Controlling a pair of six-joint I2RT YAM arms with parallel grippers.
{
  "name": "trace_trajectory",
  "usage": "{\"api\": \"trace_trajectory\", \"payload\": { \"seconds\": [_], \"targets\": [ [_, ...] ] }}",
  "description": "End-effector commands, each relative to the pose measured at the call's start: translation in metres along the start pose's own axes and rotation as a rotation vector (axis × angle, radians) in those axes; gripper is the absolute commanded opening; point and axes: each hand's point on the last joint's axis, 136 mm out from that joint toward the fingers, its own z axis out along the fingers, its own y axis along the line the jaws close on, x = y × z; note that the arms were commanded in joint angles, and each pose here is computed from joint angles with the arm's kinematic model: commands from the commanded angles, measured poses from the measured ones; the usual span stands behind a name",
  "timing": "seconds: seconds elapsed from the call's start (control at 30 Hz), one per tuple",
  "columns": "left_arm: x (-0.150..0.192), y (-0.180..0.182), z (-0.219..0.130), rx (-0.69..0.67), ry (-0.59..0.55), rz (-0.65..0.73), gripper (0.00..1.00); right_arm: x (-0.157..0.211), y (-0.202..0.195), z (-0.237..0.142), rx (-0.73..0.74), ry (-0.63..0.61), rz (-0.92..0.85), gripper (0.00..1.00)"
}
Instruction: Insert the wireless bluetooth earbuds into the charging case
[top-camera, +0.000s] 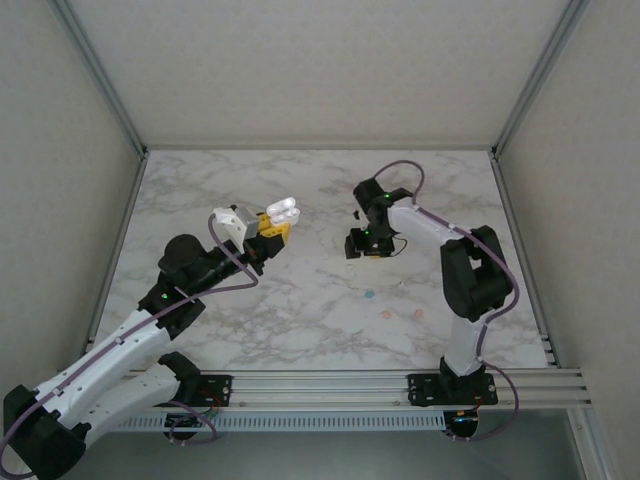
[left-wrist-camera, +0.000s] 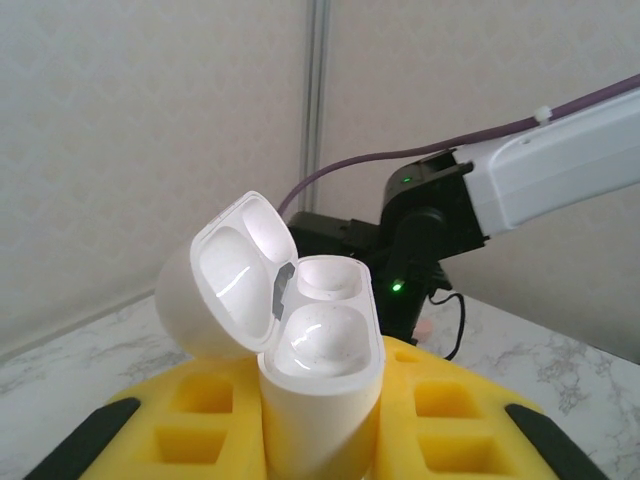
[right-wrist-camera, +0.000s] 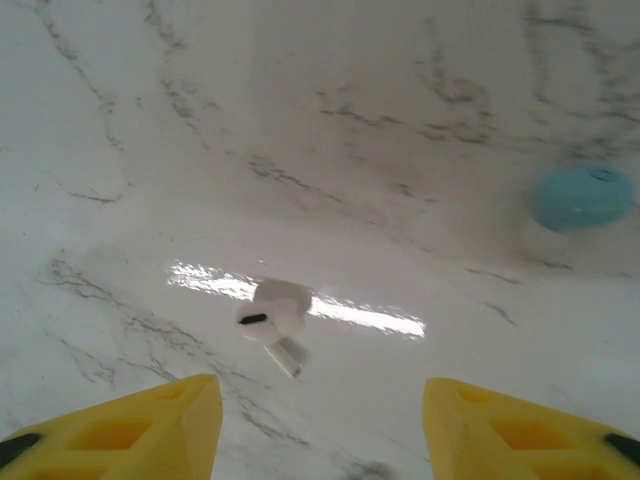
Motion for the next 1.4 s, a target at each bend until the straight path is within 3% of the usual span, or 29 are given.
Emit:
{"api": "trace_trajectory", "payload": {
  "seconds": [0.0,0.6,1.37],
  "targets": [
    [-0.008,-0.003,-0.004,0.001,-0.024,0.005,0.12,0.000,-0.005,0.005,0.095,0.043,-0.080,0.56],
    [-0.008,-0.003,-0.006,-0.001,-0.013,0.013,0.13,-0.001,0.011,0.038,0.186,0.161,-0.193,0.51],
    [-0.001,-0.002,-0.004,-0.004,0.009,0.004,0.13,0.013,0.012,0.052,0.202,0.200,-0.193,0.41]
  ]
}}
